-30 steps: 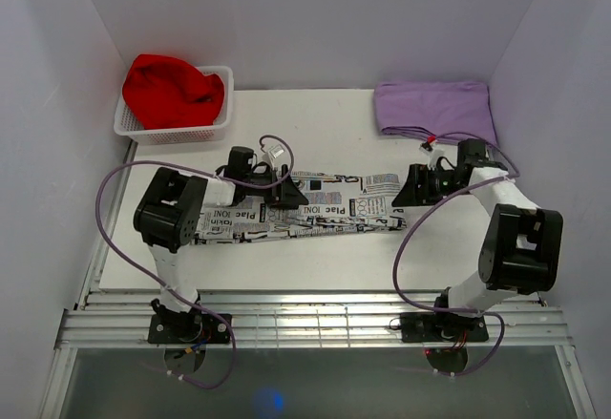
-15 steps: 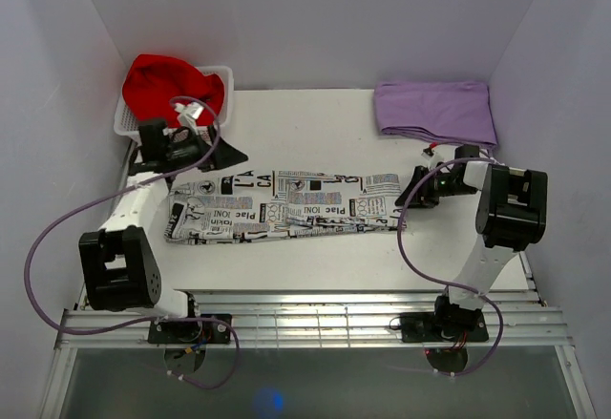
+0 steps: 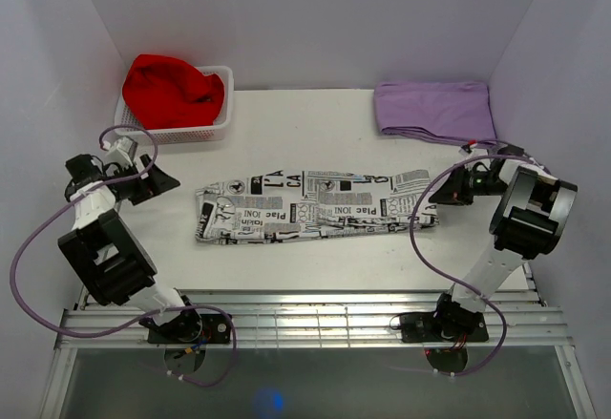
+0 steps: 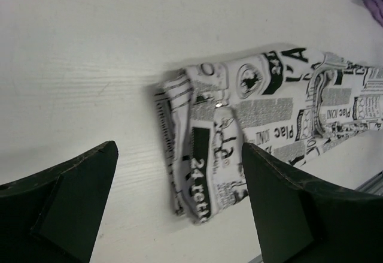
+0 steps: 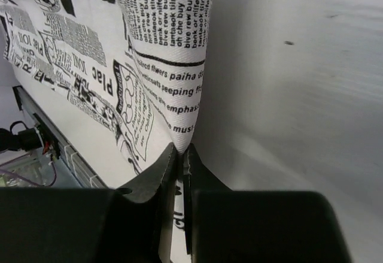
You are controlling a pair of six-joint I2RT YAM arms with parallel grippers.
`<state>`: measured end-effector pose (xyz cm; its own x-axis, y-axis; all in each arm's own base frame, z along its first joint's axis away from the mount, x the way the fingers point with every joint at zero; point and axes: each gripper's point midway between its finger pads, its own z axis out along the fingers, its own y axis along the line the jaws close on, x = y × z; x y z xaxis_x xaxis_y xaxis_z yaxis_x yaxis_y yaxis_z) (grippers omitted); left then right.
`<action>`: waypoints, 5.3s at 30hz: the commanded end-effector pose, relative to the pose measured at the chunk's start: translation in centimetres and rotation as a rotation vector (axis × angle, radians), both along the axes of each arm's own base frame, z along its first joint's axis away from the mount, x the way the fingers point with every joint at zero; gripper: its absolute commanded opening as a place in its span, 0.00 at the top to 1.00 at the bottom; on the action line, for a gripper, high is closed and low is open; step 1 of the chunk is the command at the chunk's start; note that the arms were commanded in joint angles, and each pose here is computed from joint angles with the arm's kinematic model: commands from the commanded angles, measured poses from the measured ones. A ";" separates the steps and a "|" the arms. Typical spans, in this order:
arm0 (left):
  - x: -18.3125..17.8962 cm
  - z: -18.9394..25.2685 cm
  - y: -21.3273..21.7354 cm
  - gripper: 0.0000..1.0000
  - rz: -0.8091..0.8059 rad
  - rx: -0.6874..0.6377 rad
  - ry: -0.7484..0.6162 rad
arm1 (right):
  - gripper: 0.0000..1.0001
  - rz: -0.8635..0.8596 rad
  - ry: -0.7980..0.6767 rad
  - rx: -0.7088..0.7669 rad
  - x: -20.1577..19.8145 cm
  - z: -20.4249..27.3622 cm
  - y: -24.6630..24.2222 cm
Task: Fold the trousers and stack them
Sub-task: Fold the trousers
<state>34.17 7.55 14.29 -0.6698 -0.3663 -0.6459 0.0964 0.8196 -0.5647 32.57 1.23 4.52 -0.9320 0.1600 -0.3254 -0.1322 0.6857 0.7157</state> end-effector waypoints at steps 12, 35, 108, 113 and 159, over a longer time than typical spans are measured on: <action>-2.4 -7.7 -9.6 0.28 -0.274 -0.110 0.141 | 0.92 0.032 -0.296 0.066 1.4 14.0 1.4; -0.8 -11.9 -13.8 1.00 -0.289 -0.222 0.295 | 0.92 0.258 -0.347 0.131 3.2 17.8 28.7; -3.9 -14.2 -16.1 1.00 -0.197 -0.317 0.353 | 0.92 0.232 0.261 0.128 -8.2 7.5 51.2; -3.3 -14.0 -16.0 1.00 -0.190 -0.317 0.327 | 0.92 0.224 0.291 0.141 -8.8 6.8 51.5; -4.5 1.6 -20.0 0.37 -0.579 -0.190 -0.074 | 0.12 0.730 -0.346 0.220 1.8 12.8 31.1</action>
